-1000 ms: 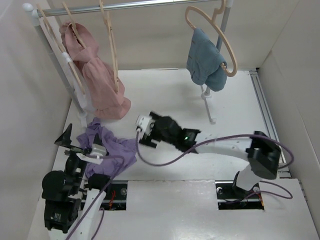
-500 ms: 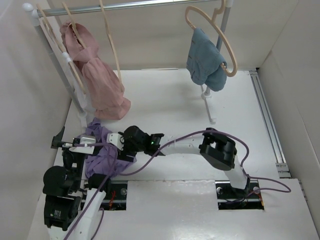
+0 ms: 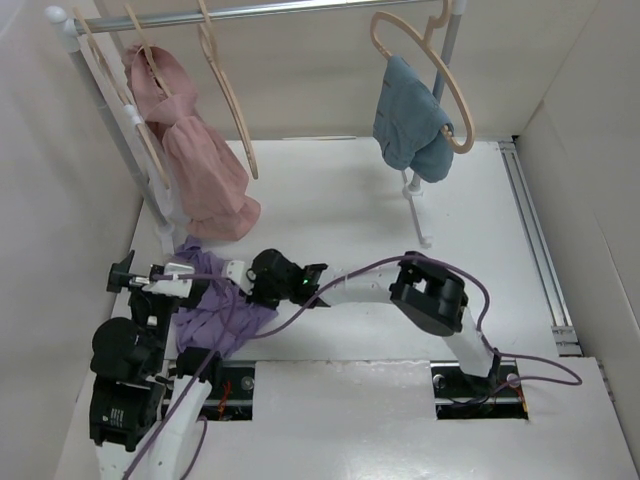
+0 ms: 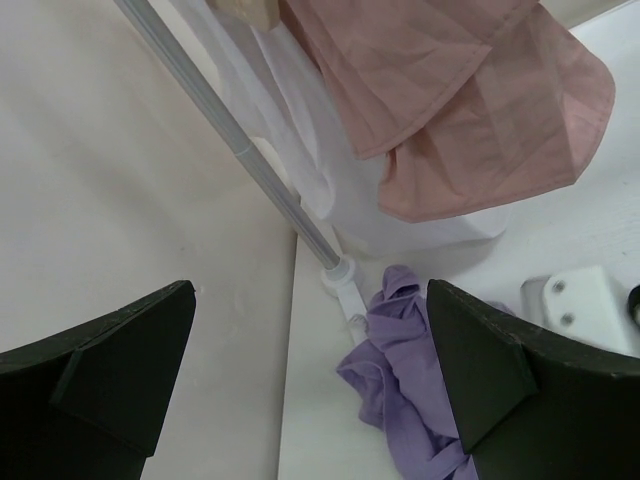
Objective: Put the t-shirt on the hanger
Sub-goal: Move the tshirt to the center of the board
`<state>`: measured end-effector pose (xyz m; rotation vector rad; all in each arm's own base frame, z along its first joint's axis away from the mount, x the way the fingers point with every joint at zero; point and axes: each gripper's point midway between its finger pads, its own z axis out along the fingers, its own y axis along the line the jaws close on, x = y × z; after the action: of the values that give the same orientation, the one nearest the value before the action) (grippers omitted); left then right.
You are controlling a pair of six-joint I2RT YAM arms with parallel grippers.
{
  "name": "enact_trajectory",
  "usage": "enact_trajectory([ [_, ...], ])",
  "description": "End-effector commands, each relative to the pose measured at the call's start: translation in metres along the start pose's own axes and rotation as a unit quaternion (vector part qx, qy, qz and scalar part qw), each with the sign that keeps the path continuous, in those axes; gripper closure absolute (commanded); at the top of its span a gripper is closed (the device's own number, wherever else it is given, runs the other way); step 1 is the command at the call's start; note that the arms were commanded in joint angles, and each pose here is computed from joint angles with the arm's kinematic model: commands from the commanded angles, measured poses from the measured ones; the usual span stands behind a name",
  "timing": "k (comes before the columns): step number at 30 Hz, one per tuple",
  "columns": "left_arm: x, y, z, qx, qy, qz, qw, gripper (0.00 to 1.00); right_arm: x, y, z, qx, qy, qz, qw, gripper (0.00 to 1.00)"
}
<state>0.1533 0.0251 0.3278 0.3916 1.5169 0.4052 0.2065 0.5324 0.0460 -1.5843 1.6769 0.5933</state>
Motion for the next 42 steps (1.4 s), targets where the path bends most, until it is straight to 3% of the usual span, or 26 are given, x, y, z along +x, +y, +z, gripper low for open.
enact_trajectory([
  [1, -0.028, 0.008, 0.000, -0.002, -0.041, -0.006, 0.999, 0.00, 0.030, -0.062, -0.042, 0.071, 0.015, 0.085, 0.994, 1.00],
  [3, -0.031, -0.001, 0.000, 0.030, -0.047, 0.007, 0.998, 0.07, 0.023, -0.089, -0.088, 0.091, -0.029, 0.155, 0.983, 1.00],
  [5, -0.031, -0.017, 0.002, 0.076, -0.045, 0.021, 0.996, 0.19, 0.095, -0.123, -0.140, 0.153, 0.007, 0.236, 0.959, 1.00],
  [6, -0.026, -0.020, 0.003, 0.083, -0.033, 0.029, 0.996, 0.22, 0.078, -0.127, -0.152, 0.159, -0.016, 0.237, 0.958, 1.00],
  [7, -0.030, -0.034, 0.002, 0.125, -0.044, 0.038, 0.990, 0.26, 0.100, -0.139, -0.171, 0.184, -0.006, 0.260, 0.948, 1.00],
  [8, -0.026, -0.045, 0.002, 0.158, -0.042, 0.051, 0.985, 0.29, 0.130, -0.130, -0.182, 0.187, 0.019, 0.274, 0.943, 1.00],
  [11, -0.019, -0.079, -0.003, 0.263, -0.036, 0.083, 0.961, 0.37, 0.158, -0.133, -0.225, 0.219, 0.021, 0.324, 0.920, 1.00],
  [14, 0.001, -0.106, -0.003, 0.340, 0.007, 0.090, 0.936, 0.43, 0.185, -0.135, -0.246, 0.232, 0.041, 0.360, 0.903, 0.86],
  [15, 0.007, -0.112, -0.003, 0.361, 0.017, 0.099, 0.927, 0.44, 0.186, -0.137, -0.251, 0.236, 0.041, 0.364, 0.900, 0.73],
  [18, 0.045, -0.142, -0.004, 0.444, 0.063, 0.122, 0.885, 0.40, 0.178, -0.139, -0.258, 0.232, 0.039, 0.362, 0.902, 0.72],
  [19, 0.053, -0.149, -0.003, 0.458, 0.071, 0.124, 0.877, 0.37, 0.176, -0.141, -0.261, 0.236, 0.042, 0.362, 0.901, 0.76],
  [22, 0.081, -0.169, 0.003, 0.498, 0.086, 0.137, 0.852, 0.34, 0.164, -0.149, -0.267, 0.229, 0.037, 0.375, 0.898, 1.00],
  [27, 0.106, -0.190, 0.024, 0.540, 0.103, 0.155, 0.821, 0.32, 0.157, -0.151, -0.285, 0.230, 0.020, 0.432, 0.872, 1.00],
  [28, 0.109, -0.193, 0.028, 0.545, 0.109, 0.153, 0.817, 0.30, 0.167, -0.149, -0.292, 0.234, 0.036, 0.456, 0.858, 0.94],
  [30, 0.117, -0.198, 0.034, 0.551, 0.128, 0.159, 0.809, 0.30, 0.177, -0.145, -0.296, 0.227, 0.054, 0.475, 0.849, 0.63],
  [32, 0.137, -0.210, 0.036, 0.570, 0.157, 0.175, 0.788, 0.30, 0.176, -0.148, -0.301, 0.229, 0.054, 0.479, 0.846, 0.43],
  [33, 0.142, -0.215, 0.037, 0.572, 0.164, 0.181, 0.783, 0.30, 0.175, -0.156, -0.305, 0.247, 0.053, 0.475, 0.843, 0.21],
  [35, 0.148, -0.236, 0.042, 0.570, 0.171, 0.204, 0.777, 0.28, 0.177, -0.165, -0.312, 0.287, 0.083, 0.459, 0.837, 0.01],
  [37, 0.142, -0.255, 0.044, 0.570, 0.156, 0.225, 0.775, 0.19, 0.174, -0.183, -0.312, 0.303, 0.097, 0.454, 0.832, 0.01],
  [38, 0.128, -0.274, 0.049, 0.566, 0.123, 0.249, 0.776, 0.09, 0.173, -0.185, -0.309, 0.296, 0.102, 0.457, 0.833, 0.01],
  [39, 0.124, -0.283, 0.049, 0.558, 0.126, 0.234, 0.786, 0.04, 0.169, -0.193, -0.308, 0.291, 0.100, 0.456, 0.835, 0.01],
  [42, 0.120, -0.309, 0.060, 0.561, 0.111, 0.226, 0.789, 0.00, 0.181, -0.195, -0.287, 0.265, 0.127, 0.460, 0.838, 0.10],
])
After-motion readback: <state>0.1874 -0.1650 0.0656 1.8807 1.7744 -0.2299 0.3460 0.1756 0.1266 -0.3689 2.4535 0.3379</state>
